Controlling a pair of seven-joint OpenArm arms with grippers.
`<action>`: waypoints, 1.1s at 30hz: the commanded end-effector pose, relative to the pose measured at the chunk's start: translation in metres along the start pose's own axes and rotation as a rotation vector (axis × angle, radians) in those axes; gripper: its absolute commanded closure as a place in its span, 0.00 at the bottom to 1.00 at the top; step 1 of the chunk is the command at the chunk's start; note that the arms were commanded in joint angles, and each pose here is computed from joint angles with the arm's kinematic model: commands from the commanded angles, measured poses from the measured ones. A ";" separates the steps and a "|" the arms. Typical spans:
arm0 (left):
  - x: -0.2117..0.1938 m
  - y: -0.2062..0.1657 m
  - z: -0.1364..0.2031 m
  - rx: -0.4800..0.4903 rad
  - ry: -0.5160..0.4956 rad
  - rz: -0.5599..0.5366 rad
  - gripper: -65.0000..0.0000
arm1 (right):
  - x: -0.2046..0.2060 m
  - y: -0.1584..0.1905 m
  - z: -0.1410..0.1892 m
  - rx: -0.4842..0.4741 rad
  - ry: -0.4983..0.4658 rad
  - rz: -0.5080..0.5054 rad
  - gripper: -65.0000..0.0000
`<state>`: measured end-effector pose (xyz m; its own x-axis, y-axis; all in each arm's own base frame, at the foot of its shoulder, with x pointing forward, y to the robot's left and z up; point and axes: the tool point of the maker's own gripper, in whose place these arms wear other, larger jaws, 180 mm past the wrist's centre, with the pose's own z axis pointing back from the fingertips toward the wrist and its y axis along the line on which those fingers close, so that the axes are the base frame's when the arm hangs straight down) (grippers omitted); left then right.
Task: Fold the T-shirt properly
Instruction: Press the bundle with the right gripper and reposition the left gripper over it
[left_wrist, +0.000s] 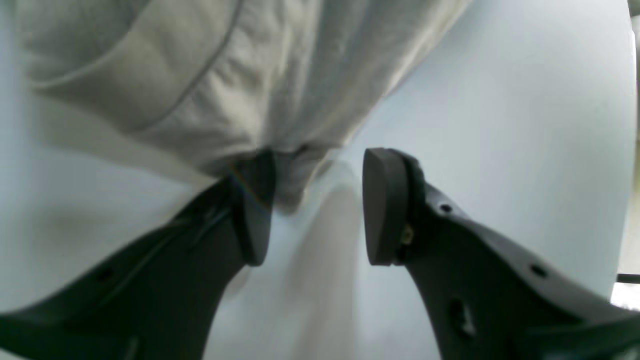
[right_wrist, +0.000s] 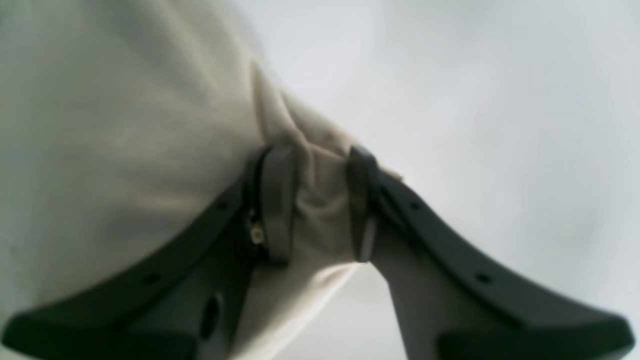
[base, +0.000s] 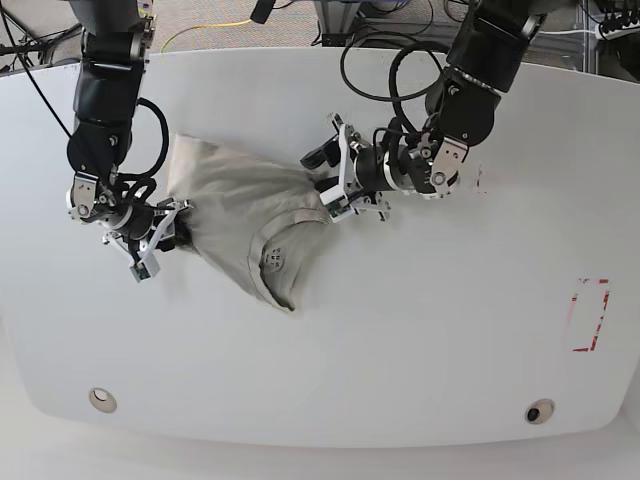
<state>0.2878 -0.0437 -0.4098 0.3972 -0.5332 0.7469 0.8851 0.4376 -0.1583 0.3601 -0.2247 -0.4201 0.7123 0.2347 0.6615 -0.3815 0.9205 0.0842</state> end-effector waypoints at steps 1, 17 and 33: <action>-0.010 0.022 0.006 0.043 0.060 -0.014 0.60 | -0.007 -0.005 0.014 -0.037 0.057 0.062 0.73; 0.003 0.136 0.047 0.213 0.069 0.002 0.59 | -0.032 0.118 0.045 0.031 0.108 0.095 0.73; 0.079 0.133 0.133 0.419 -0.063 -0.205 0.59 | 0.006 0.178 0.047 0.121 0.012 0.193 0.73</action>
<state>0.4020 0.0815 -0.3184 0.2755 -0.6338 0.7228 0.7762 0.5902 0.2217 0.2568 -0.0631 -0.3837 0.6572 0.4194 0.6262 -0.5963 0.7975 0.0917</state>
